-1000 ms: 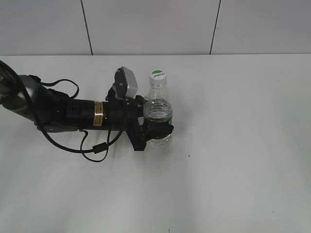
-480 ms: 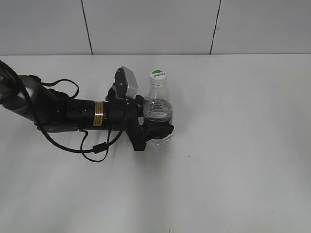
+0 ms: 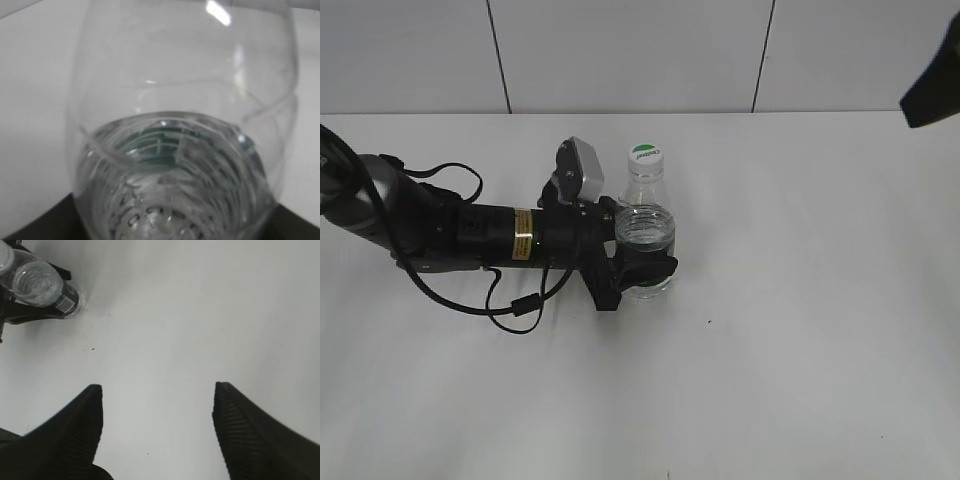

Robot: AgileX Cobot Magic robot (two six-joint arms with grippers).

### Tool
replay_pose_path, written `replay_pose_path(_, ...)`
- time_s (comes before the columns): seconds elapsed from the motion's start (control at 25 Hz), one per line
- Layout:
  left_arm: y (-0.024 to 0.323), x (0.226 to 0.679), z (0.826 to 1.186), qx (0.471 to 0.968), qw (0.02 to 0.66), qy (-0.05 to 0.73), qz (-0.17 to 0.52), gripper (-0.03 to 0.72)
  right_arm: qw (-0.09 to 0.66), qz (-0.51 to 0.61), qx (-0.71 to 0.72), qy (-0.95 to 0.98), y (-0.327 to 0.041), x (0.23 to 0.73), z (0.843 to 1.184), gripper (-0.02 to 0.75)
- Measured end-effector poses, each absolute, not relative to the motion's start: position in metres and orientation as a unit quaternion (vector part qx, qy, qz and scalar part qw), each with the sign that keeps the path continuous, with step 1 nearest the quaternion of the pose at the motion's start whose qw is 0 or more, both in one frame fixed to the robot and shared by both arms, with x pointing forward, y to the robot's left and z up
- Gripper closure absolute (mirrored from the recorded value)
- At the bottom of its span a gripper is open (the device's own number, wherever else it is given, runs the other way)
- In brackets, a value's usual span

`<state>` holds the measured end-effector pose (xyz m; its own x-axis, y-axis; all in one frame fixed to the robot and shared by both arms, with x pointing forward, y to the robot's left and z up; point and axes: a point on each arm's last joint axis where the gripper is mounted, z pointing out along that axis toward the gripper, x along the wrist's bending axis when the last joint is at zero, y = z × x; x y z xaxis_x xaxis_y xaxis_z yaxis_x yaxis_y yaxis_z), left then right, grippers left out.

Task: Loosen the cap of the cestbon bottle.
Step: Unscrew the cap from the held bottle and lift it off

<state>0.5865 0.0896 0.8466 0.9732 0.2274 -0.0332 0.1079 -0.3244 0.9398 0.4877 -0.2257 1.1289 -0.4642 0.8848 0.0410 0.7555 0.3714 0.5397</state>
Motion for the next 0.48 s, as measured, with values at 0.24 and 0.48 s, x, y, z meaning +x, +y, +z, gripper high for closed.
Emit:
replay_pose_path(0.24,0.090,0.586,0.847,0.812,0.572,0.103,0.052,0.279,0.085,0.231,0.453,0.857,-0.180,0.514,1.127,0.217)
replay_pose_path(0.48,0.090,0.586,0.847,0.812,0.572,0.103,0.052,0.279,0.074,0.191,0.401,0.893,-0.129,0.537,1.123,0.219)
